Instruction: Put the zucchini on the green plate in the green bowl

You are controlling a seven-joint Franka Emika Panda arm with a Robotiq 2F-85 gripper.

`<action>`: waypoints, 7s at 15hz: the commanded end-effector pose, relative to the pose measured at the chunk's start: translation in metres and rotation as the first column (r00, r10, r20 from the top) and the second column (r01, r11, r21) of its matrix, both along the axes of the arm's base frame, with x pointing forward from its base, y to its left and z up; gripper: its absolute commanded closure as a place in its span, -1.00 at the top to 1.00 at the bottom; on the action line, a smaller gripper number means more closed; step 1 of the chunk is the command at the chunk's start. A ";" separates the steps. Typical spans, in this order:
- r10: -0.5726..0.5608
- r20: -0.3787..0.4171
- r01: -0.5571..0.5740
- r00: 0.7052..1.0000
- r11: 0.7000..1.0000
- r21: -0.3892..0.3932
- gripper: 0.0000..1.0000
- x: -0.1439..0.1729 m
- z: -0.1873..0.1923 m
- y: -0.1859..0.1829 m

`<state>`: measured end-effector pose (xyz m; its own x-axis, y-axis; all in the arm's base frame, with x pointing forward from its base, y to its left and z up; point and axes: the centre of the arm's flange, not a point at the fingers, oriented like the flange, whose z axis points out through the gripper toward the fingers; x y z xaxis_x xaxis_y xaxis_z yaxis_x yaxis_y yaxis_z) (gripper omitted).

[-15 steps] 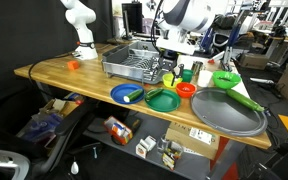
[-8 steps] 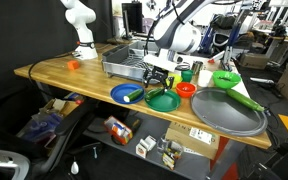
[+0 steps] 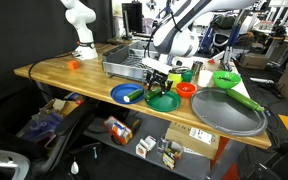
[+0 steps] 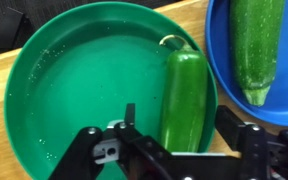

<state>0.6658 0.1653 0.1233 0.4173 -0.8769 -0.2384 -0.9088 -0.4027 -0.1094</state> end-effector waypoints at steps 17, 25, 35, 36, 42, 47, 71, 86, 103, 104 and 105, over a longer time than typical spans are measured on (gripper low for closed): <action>-0.055 0.014 0.054 0.998 0.998 0.041 -0.84 0.008 0.016 0.003; -0.076 0.027 0.075 0.997 0.997 0.037 -0.84 0.000 0.044 -0.005; -0.183 -0.043 0.182 0.982 0.983 -0.024 -0.84 -0.056 0.098 -0.006; -0.229 -0.033 0.228 0.973 0.973 -0.033 -0.84 -0.063 0.105 -0.013; -0.550 0.075 0.554 0.832 0.832 -0.041 -0.84 -0.113 0.140 -0.092; -0.639 0.148 0.645 0.754 0.764 0.016 -0.35 -0.121 0.153 -0.133; -0.931 0.350 0.922 -0.106 0.040 0.385 -0.84 -0.123 0.124 -0.324; -0.879 0.277 0.896 -0.388 -0.290 0.336 -0.84 -0.127 0.017 -0.335; -0.890 0.269 0.881 -0.369 -0.242 0.407 1.00 -0.135 0.082 -0.278; -0.892 0.272 0.883 -0.362 -0.234 0.406 1.00 -0.139 0.085 -0.275; -0.898 0.269 0.889 -0.348 -0.226 0.397 1.00 -0.143 0.091 -0.269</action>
